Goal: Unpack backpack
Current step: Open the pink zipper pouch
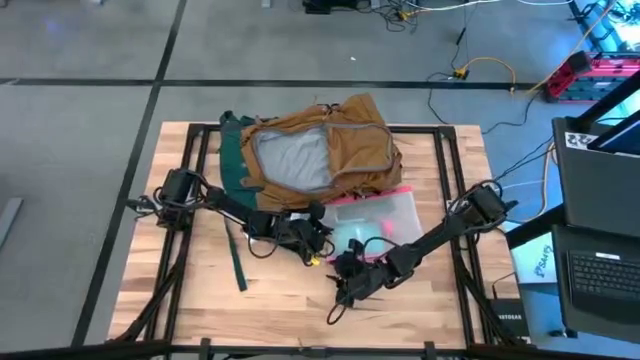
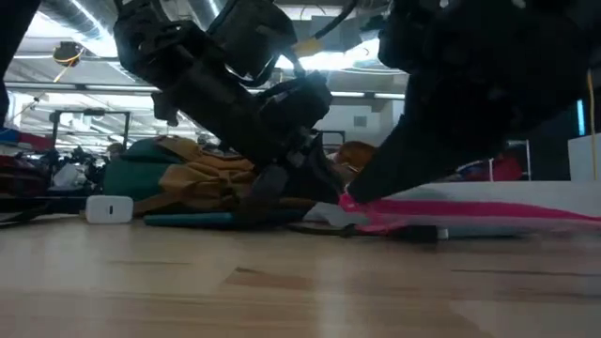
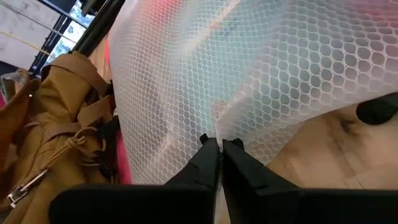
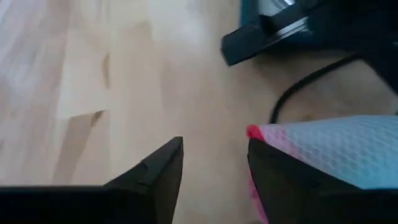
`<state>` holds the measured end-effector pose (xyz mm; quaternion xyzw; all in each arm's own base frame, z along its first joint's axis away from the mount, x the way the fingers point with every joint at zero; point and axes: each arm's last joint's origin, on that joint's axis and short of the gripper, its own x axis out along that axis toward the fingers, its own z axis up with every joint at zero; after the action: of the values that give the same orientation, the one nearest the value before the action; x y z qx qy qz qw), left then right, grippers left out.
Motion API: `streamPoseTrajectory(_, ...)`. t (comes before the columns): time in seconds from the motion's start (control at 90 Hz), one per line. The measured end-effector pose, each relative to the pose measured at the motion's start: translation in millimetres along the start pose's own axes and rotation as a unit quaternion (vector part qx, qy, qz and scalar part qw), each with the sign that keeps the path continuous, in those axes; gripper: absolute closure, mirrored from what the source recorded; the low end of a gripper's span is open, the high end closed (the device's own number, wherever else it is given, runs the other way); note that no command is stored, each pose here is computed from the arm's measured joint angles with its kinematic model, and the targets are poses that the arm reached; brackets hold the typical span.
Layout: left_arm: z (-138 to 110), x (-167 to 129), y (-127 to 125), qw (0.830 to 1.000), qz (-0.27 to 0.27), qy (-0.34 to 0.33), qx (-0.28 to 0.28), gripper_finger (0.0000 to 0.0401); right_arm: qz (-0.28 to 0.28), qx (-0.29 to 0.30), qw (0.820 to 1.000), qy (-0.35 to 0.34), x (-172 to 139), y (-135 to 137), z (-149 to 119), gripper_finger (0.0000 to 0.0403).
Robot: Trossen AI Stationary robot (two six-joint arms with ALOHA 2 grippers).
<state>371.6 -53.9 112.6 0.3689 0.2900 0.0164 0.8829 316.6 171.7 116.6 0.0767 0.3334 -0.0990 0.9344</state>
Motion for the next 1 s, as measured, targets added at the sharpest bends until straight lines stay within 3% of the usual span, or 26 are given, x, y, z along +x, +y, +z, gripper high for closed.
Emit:
streamPoseTrajectory(0.378,11,-10,-18,0.999,0.016,0.013,0.03,0.0401,-0.075,0.036,0.996,-0.005,-1,-8,-6,0.0257)
streamPoseTrajectory(0.556,24,-22,-38,0.997,0.007,-0.002,0.072,0.0391,-0.07,0.031,0.997,-0.005,-4,-3,-9,0.0264)
streamPoseTrajectory(0.767,36,-36,-58,0.994,0.01,-0.012,0.104,0.0355,-0.075,0.027,0.997,-0.009,-3,1,-17,0.0265)
streamPoseTrajectory(1.0,48,-53,-81,0.991,-0.009,-0.044,0.123,0.029,-0.074,0.043,0.996,-0.014,-1,2,-18,0.0265)
